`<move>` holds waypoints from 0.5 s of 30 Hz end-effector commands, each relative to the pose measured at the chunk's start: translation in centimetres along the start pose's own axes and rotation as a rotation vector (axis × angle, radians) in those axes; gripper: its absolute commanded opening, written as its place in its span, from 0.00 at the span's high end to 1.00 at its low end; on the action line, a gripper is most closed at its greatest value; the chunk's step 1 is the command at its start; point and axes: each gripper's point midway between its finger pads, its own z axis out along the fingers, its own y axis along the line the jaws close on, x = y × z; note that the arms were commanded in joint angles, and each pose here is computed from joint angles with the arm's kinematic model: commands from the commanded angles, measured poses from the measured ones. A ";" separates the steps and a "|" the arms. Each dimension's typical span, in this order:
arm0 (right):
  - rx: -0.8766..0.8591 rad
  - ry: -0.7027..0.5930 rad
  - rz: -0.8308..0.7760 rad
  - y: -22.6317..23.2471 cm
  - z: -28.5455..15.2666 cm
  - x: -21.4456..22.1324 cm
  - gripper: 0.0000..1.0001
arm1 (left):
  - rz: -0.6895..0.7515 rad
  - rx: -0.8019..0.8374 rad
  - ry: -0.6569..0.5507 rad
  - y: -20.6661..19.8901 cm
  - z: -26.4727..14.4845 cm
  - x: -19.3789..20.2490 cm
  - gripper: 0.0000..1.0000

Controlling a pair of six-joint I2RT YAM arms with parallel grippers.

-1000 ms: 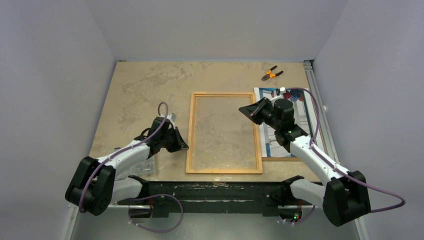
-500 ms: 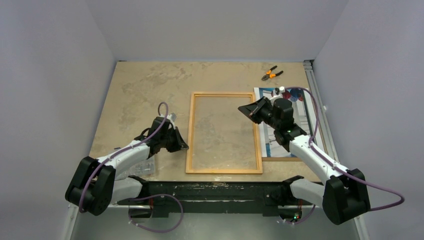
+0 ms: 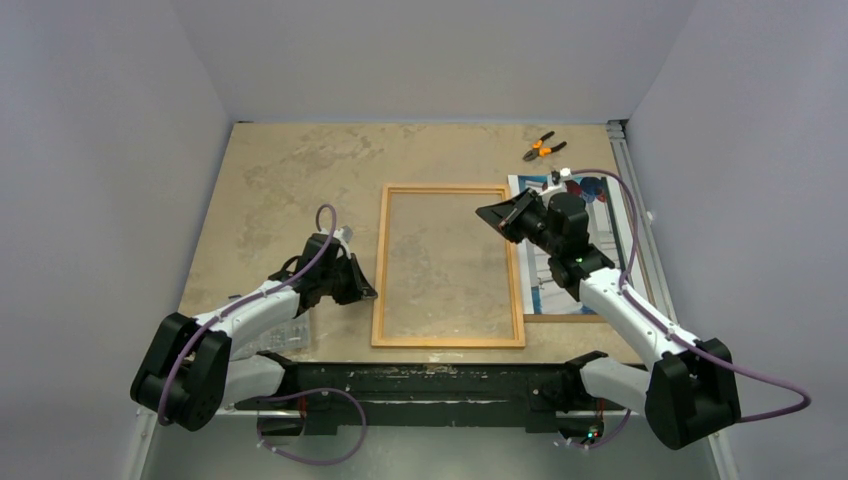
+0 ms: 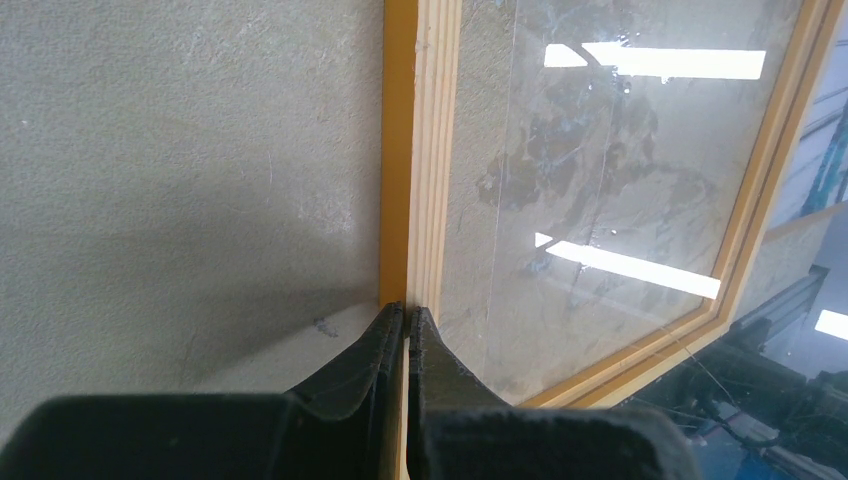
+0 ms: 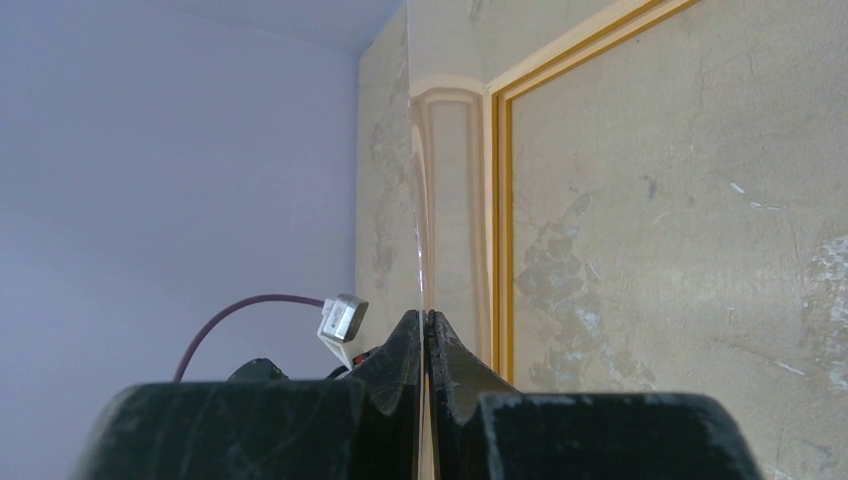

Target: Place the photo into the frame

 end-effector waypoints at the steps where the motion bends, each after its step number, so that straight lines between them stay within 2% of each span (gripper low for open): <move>1: -0.082 -0.047 -0.016 3.3 -0.1 -1.5 1.00 | 0.005 -0.087 0.034 2.6 0.4 1.4 1.00; 15: -0.055 -0.041 -0.014 1.7 1.0 -1.2 1.00 | 0.008 -0.082 0.036 2.5 0.5 1.4 1.00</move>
